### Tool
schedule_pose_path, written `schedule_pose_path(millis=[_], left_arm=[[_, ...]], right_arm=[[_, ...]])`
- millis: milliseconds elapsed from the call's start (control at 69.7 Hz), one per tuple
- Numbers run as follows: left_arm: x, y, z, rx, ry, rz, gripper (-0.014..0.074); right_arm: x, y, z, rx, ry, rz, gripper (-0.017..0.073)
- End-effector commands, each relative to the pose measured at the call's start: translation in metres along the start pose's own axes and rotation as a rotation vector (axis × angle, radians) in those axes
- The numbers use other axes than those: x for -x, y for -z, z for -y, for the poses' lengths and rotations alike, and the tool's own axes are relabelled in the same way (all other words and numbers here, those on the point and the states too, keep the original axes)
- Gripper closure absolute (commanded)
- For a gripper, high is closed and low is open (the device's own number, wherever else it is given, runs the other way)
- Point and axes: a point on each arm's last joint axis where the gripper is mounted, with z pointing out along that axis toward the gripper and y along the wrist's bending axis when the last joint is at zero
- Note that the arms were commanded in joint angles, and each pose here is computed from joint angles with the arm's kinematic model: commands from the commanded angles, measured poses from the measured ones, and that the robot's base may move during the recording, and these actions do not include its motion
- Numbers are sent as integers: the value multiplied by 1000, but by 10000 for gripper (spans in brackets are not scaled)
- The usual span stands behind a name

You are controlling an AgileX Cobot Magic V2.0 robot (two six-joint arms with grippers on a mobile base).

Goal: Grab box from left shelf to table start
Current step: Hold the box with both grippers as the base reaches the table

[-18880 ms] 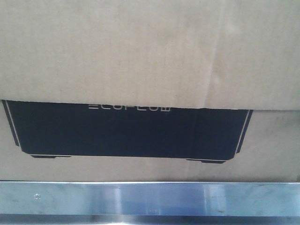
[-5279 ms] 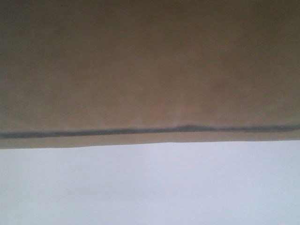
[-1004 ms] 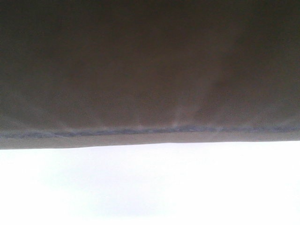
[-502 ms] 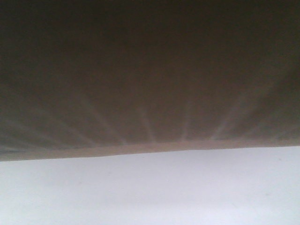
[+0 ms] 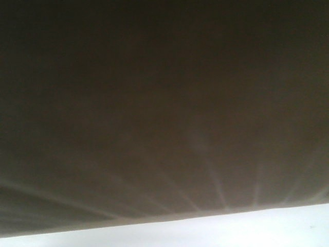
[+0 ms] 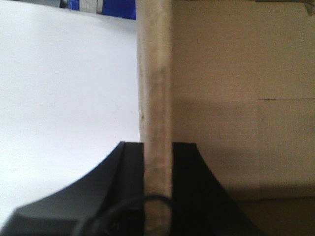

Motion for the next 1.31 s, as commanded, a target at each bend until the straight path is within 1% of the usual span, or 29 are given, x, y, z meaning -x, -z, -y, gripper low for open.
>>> schedule_pose_path(millis=[0, 631, 818, 933, 1076, 1162, 1291], left_arm=[[-4, -2, 0, 3, -1, -76, 687], [-4, -2, 0, 3, -1, -76, 687], [-5, -2, 1, -8, 8, -80, 687], [0, -1, 1, -11, 7, -41, 687], [23, 10, 5, 8, -24, 4, 687], [50, 21, 8, 52, -68, 33, 687], [92, 23, 11, 114, -110, 17, 687]], right_arm=[[15, 3, -3, 16, -13, 106, 501], [15, 3, -3, 16, -13, 106, 501], [15, 3, -3, 16, -13, 106, 501], [15, 3, -3, 17, -13, 96, 501], [18, -9, 0, 11, -25, 56, 501], [26, -23, 3, 5, -37, 13, 501], [35, -50, 10, -6, -62, -78, 501]])
